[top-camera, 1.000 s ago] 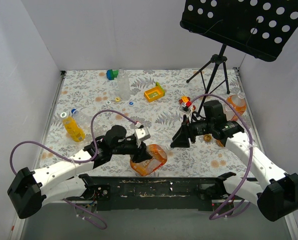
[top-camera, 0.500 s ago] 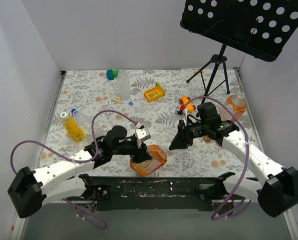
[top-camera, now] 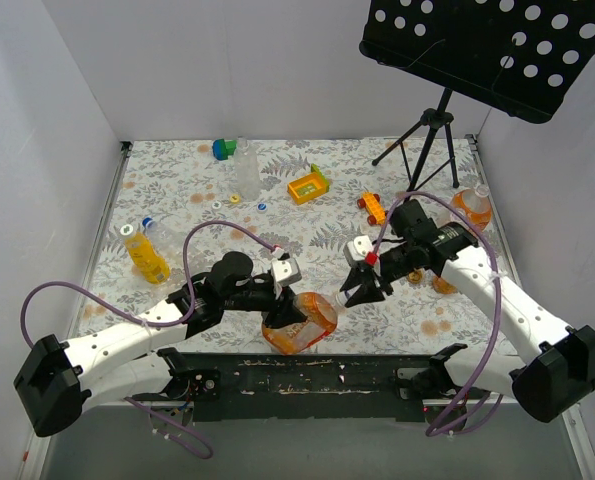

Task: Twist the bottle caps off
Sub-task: Unscrew the bottle cap from the plastic bottle.

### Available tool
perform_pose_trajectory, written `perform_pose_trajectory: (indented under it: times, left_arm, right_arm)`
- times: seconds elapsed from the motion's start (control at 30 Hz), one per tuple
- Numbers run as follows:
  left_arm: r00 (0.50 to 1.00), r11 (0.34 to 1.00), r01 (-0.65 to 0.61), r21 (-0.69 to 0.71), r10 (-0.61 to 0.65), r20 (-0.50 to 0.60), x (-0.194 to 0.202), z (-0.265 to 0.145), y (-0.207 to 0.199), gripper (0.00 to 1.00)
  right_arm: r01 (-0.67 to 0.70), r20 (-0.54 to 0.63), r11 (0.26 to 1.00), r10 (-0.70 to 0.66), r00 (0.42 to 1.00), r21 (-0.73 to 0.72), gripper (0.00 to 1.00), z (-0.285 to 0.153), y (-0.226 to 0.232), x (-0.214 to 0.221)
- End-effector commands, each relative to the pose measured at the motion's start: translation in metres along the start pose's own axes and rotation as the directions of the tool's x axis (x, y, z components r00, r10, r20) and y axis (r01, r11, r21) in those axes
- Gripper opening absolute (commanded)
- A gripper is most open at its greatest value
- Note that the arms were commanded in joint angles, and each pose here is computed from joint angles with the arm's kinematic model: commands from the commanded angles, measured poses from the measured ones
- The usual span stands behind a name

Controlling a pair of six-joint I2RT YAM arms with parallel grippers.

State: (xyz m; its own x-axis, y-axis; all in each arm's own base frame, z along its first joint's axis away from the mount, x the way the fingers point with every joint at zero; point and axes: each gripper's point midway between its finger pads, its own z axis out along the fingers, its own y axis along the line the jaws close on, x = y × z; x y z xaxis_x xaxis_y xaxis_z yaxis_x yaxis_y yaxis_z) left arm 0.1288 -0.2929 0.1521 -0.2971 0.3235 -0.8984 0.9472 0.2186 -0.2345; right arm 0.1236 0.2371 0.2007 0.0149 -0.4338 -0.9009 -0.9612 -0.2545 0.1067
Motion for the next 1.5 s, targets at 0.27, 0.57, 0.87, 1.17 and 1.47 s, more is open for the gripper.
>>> perform_pose_trajectory:
  times: [0.27,0.57,0.87,1.17,1.47]
  left_arm:
    - [0.999,1.0,-0.02,-0.015,0.021,0.033,-0.007,-0.005,0.001,0.0]
    - [0.999,1.0,-0.014,-0.008,0.014,0.029,-0.006,-0.003,0.001,0.0]
    - [1.0,1.0,-0.009,-0.007,0.009,0.03,-0.006,-0.003,0.0,0.0]
    - [1.0,1.0,-0.008,-0.011,0.008,0.029,-0.005,-0.003,0.002,0.0]
    - [0.999,1.0,-0.012,-0.023,0.012,0.04,-0.007,-0.005,0.002,0.0]
  right_arm:
    - [0.619,-0.127,0.785,-0.612,0.781,0.026,0.01,-0.014,-0.015,-0.01]
    - [0.558,-0.09,0.828,-0.553,0.828,0.043,0.01,-0.009,-0.008,-0.006]
    - [0.504,-0.044,0.861,-0.502,0.864,0.07,0.08,-0.01,-0.006,-0.013]
    - [0.414,0.001,0.903,-0.417,0.909,0.115,0.39,-0.014,-0.007,-0.02]
    - [0.357,0.009,0.921,-0.363,0.932,0.157,0.79,-0.022,-0.006,-0.016]
